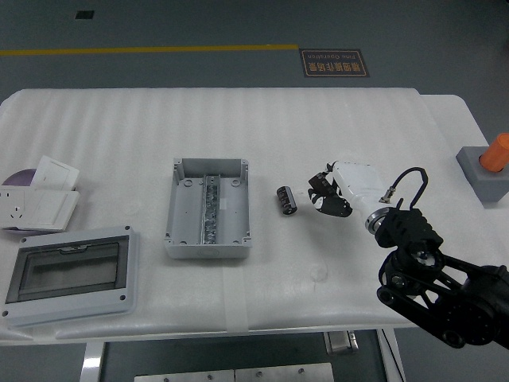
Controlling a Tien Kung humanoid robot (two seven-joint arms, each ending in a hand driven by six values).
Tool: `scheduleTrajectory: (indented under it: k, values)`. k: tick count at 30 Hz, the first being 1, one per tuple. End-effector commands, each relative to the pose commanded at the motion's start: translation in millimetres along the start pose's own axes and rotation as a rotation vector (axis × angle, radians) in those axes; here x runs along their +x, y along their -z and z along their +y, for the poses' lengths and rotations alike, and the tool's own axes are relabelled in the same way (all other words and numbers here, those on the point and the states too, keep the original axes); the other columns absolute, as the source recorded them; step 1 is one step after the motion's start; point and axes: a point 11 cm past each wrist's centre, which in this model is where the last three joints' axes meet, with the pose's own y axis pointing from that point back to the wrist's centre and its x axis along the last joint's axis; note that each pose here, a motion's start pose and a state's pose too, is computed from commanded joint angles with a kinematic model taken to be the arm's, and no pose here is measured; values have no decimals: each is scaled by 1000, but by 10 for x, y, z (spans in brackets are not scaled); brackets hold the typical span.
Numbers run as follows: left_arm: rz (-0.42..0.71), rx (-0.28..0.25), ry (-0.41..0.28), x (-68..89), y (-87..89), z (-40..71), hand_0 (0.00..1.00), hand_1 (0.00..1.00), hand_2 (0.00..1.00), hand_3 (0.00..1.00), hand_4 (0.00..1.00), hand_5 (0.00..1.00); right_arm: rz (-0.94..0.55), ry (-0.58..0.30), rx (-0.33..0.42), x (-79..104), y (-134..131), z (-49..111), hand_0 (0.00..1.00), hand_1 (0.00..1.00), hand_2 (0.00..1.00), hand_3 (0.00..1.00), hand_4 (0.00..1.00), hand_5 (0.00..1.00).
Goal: Pick up the battery,place it into the box
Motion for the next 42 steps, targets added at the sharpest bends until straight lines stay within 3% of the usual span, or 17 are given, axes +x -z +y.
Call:
scheduleTrajectory:
  k: [10, 18, 26, 27, 32, 33, 38, 39, 42]
  values:
    - [-4, 4, -8, 35, 5, 6, 603, 668, 568, 553, 467, 499, -114, 4, 248, 148, 938, -71, 310, 421, 365, 548, 288, 31]
    - [-8, 10, -13, 62, 16, 10, 603, 668, 568, 553, 468, 504, -108, 27, 406, 159, 1409, -27, 299, 418, 361, 554, 293, 34]
    - [-12, 13, -17, 80, 19, 14, 603, 669, 568, 553, 469, 506, -81, 131, 448, -100, 1477, -42, 299, 418, 363, 561, 300, 29]
    - [-12, 13, -17, 77, 20, 13, 603, 669, 568, 553, 470, 510, -75, 141, 447, -122, 1468, -47, 393, 476, 509, 649, 299, 52]
    - [-14, 13, -15, 70, 15, 13, 603, 669, 568, 553, 470, 510, -24, 202, 450, -246, 1441, -48, 393, 476, 509, 649, 299, 52]
    - [-14, 13, -15, 70, 12, 14, 603, 669, 568, 553, 471, 510, -17, 210, 450, -262, 1439, -47, 463, 553, 615, 695, 300, 276]
    - [-14, 10, -15, 73, -5, 17, 603, 669, 568, 553, 471, 510, 21, 219, 452, -273, 1431, -62, 463, 553, 615, 695, 300, 276]
    - [-15, 10, -15, 71, -6, 17, 602, 669, 568, 553, 472, 510, 23, 214, 452, -269, 1429, -66, 523, 660, 695, 788, 372, 291]
    - [-16, 11, -13, 66, -3, 16, 602, 669, 568, 553, 472, 510, 20, 194, 453, -242, 1426, -78, 523, 660, 695, 788, 372, 291]
